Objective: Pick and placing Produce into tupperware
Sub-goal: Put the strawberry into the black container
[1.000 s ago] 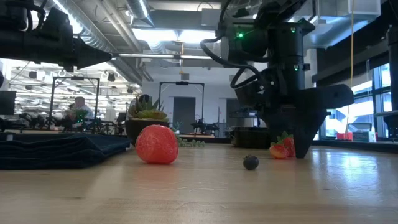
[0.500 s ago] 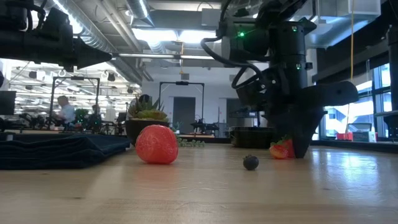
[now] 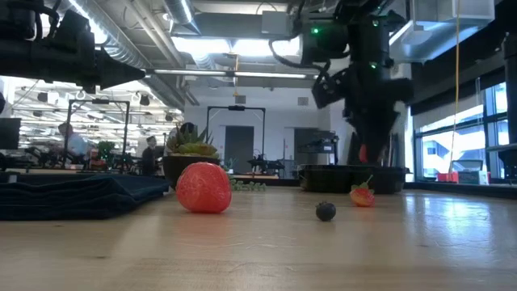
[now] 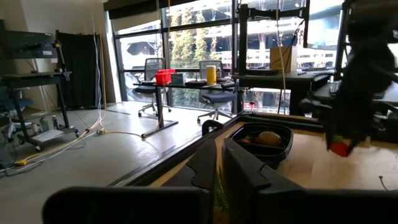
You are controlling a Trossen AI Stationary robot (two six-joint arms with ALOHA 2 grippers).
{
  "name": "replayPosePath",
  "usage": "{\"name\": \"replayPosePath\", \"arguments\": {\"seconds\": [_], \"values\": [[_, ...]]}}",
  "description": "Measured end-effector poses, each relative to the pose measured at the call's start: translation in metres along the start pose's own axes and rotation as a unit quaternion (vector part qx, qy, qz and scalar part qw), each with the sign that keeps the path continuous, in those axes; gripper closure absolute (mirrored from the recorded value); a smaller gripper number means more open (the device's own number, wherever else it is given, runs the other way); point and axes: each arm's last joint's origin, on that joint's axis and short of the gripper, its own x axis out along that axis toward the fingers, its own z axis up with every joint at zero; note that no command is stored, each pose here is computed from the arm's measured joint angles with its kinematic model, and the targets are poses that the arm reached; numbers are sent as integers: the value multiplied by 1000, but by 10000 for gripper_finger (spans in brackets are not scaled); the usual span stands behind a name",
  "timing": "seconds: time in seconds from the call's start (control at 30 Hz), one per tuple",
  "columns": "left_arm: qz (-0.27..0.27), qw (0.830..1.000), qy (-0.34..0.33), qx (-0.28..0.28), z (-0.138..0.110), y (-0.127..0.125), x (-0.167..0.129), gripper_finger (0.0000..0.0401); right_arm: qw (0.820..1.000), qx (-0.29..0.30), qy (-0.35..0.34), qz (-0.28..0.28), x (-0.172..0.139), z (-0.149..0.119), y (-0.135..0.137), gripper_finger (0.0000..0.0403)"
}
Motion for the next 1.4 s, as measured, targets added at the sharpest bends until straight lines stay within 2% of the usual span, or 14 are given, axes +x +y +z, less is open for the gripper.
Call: {"name": "replayPosePath", "arguments": {"seconds": [0.13,0.3,0.57,0.8,1.07,1.4], "values": [[0,1000,0,0,0,0,0,388,997,79,-25,-1,-15,-3,-31,262],[0,1000,0,0,0,0,0,394,984,166,-47,-31,-25,-9,-73,247],[0,1000,0,0,0,0,0,400,955,290,-50,-32,-14,-14,-134,250],[0,1000,0,0,0,0,0,391,948,311,-54,-32,-2,-13,-157,251],[0,1000,0,0,0,0,0,371,947,314,-54,-33,-1,-13,-159,234],[0,1000,0,0,0,0,0,351,952,301,-54,-34,-1,-13,-158,231]]}}
